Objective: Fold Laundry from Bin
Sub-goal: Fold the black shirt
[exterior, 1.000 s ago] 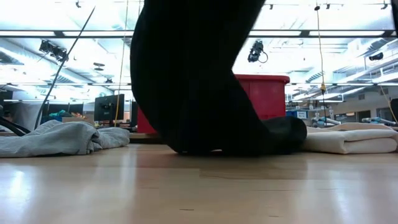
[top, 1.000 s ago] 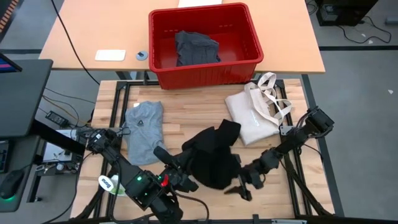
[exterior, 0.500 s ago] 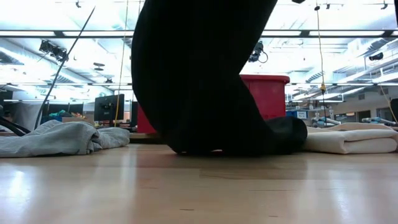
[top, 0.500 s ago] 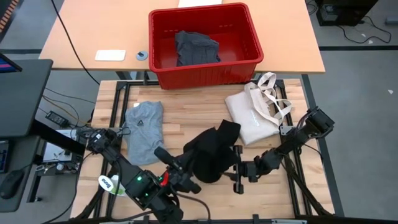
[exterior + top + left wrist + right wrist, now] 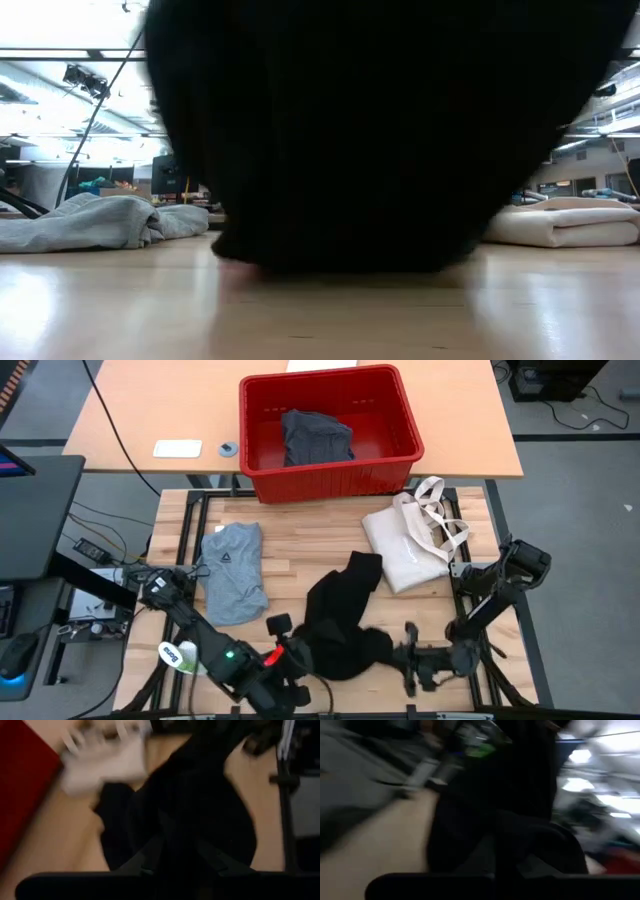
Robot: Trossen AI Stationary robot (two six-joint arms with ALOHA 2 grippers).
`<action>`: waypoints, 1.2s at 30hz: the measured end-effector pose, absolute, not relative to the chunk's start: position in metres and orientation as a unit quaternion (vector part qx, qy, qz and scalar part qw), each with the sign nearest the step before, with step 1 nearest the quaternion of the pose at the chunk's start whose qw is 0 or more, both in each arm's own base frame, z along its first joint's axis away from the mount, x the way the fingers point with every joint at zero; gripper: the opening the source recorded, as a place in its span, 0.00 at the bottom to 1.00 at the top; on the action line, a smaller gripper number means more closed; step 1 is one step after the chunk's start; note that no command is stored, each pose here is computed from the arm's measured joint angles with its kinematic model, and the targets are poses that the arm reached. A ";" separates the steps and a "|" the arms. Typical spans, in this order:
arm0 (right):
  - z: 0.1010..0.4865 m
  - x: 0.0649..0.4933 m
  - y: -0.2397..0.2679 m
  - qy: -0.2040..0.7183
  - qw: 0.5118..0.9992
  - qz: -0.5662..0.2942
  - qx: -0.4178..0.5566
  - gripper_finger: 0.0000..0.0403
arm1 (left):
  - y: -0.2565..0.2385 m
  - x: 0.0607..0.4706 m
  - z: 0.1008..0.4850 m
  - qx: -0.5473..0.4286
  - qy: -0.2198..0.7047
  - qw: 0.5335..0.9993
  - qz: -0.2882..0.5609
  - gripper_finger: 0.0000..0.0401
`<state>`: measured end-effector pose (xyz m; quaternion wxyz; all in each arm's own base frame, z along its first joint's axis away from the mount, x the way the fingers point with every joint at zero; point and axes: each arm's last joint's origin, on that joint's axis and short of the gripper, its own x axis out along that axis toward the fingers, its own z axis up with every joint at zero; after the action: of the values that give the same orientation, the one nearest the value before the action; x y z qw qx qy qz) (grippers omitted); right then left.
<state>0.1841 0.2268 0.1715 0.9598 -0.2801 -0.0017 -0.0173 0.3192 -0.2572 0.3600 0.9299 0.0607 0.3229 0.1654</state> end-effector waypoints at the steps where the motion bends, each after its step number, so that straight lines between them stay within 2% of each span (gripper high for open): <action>1: 0.167 0.180 0.232 0.004 0.964 0.015 -0.266 0.03 | -0.257 0.321 0.353 0.042 0.338 0.926 0.163 0.19; 4: 0.152 0.170 0.242 0.045 0.969 0.150 -0.193 0.03 | -0.260 0.321 0.333 0.005 0.391 0.909 0.144 0.19; 7: 0.140 0.164 0.247 0.121 0.947 0.280 -0.102 0.05 | -0.262 0.322 0.317 -0.025 0.431 0.894 0.121 0.19; 10: 0.131 0.160 0.249 0.196 0.919 0.341 -0.031 0.06 | -0.263 0.323 0.306 -0.036 0.439 0.889 0.123 0.19; 14: 0.124 0.158 0.246 0.253 0.906 0.340 -0.002 0.06 | -0.260 0.327 0.305 -0.040 0.406 0.899 0.157 0.24; 18: 0.119 0.159 0.242 0.289 0.900 0.327 0.009 0.06 | -0.254 0.338 0.307 -0.031 0.378 0.910 0.166 0.36; 23: 0.117 0.161 0.239 0.309 0.894 0.325 0.020 0.06 | -0.240 0.374 0.303 -0.052 0.376 0.920 0.097 0.49; 28: 0.117 0.162 0.239 0.309 0.895 0.321 0.020 0.09 | -0.208 0.406 0.302 -0.066 0.380 0.922 0.043 0.54; 34: 0.112 0.161 0.236 0.346 0.889 0.295 0.048 0.21 | -0.163 0.430 0.285 -0.123 0.437 0.891 -0.006 0.58; 36: 0.109 0.159 0.234 0.375 0.882 0.280 0.060 0.26 | -0.158 0.438 0.276 -0.151 0.454 0.876 -0.050 0.60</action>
<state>0.1589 0.2337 0.1086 0.8818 0.0596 0.3747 0.2802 0.4375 -0.1579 0.2757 0.8765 -0.1515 0.4543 -0.0502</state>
